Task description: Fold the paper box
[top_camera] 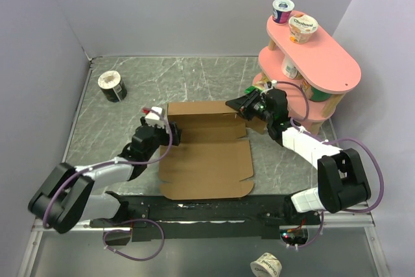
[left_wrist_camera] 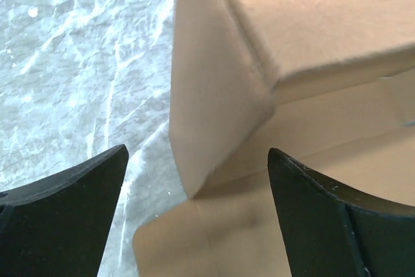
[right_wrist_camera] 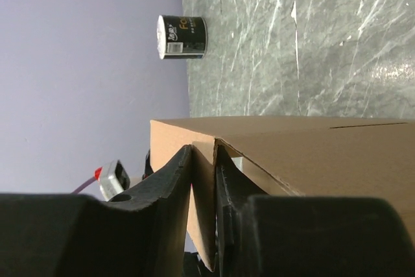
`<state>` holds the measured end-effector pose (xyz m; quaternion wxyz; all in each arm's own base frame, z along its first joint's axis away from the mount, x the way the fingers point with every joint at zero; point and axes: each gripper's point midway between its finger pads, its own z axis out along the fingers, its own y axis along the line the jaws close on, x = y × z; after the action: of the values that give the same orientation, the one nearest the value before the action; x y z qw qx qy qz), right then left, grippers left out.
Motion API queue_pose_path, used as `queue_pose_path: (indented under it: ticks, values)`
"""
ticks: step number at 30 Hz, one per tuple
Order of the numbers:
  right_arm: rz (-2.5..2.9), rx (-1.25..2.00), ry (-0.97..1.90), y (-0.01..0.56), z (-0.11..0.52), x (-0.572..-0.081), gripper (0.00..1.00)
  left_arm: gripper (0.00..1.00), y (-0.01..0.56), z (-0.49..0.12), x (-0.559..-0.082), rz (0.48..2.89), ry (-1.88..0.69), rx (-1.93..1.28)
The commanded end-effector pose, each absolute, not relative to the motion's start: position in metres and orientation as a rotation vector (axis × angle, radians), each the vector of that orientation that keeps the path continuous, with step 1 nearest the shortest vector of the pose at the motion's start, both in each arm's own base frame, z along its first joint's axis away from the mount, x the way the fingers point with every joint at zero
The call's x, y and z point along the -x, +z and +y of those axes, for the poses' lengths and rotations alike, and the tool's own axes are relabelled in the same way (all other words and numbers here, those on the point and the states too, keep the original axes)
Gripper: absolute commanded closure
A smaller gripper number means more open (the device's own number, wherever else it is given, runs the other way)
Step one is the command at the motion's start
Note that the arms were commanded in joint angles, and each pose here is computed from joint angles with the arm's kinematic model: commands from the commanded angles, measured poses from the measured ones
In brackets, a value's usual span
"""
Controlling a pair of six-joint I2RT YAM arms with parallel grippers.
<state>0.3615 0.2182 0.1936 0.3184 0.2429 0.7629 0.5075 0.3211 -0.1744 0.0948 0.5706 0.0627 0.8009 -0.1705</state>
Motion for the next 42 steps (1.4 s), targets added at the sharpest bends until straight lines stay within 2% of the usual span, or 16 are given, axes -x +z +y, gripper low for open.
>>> queue_pose_path:
  ticks: [1,10,14,21,24,25,28,33,35,36,37,42]
  values:
    - [1.921,-0.625,1.335,0.21,0.211,-0.371,1.0,0.06,0.123,-0.185,-0.311,1.775,-0.619,-0.156]
    - [1.891,-0.655,1.357,0.212,0.208,-0.375,1.0,0.3,0.106,-0.191,-0.323,1.798,-0.659,-0.154]
    - [1.891,-0.662,1.335,0.211,0.205,-0.375,1.0,0.41,0.12,-0.195,-0.333,1.715,-0.673,-0.153]
    - [1.9,-0.673,1.298,0.205,0.201,-0.375,1.0,0.48,0.14,-0.205,-0.35,1.612,-0.66,-0.213]
    - [1.906,-0.669,1.299,0.204,0.202,-0.376,0.93,0.55,0.137,-0.208,-0.359,1.611,-0.647,-0.227]
    - [1.91,-0.672,1.3,0.202,0.202,-0.376,0.91,0.62,0.134,-0.208,-0.361,1.617,-0.642,-0.226]
    - [1.903,-0.637,1.284,0.207,0.201,-0.376,0.69,0.73,0.134,-0.201,-0.367,1.624,-0.6,-0.182]
    - [1.912,-0.579,1.212,0.211,0.195,-0.372,0.41,0.72,0.139,-0.208,-0.372,1.599,-0.596,-0.234]
    - [1.912,-0.573,1.194,0.21,0.194,-0.371,0.31,0.62,0.142,-0.217,-0.375,1.594,-0.622,-0.275]
    - [1.907,-0.569,1.191,0.211,0.193,-0.371,0.31,0.58,0.139,-0.22,-0.374,1.602,-0.638,-0.288]
    - [1.91,-0.575,1.19,0.209,0.192,-0.371,0.3,0.49,0.138,-0.224,-0.372,1.598,-0.662,-0.305]
    - [1.924,-0.583,1.222,0.201,0.196,-0.371,0.32,0.42,0.132,-0.229,-0.376,1.615,-0.683,-0.3]
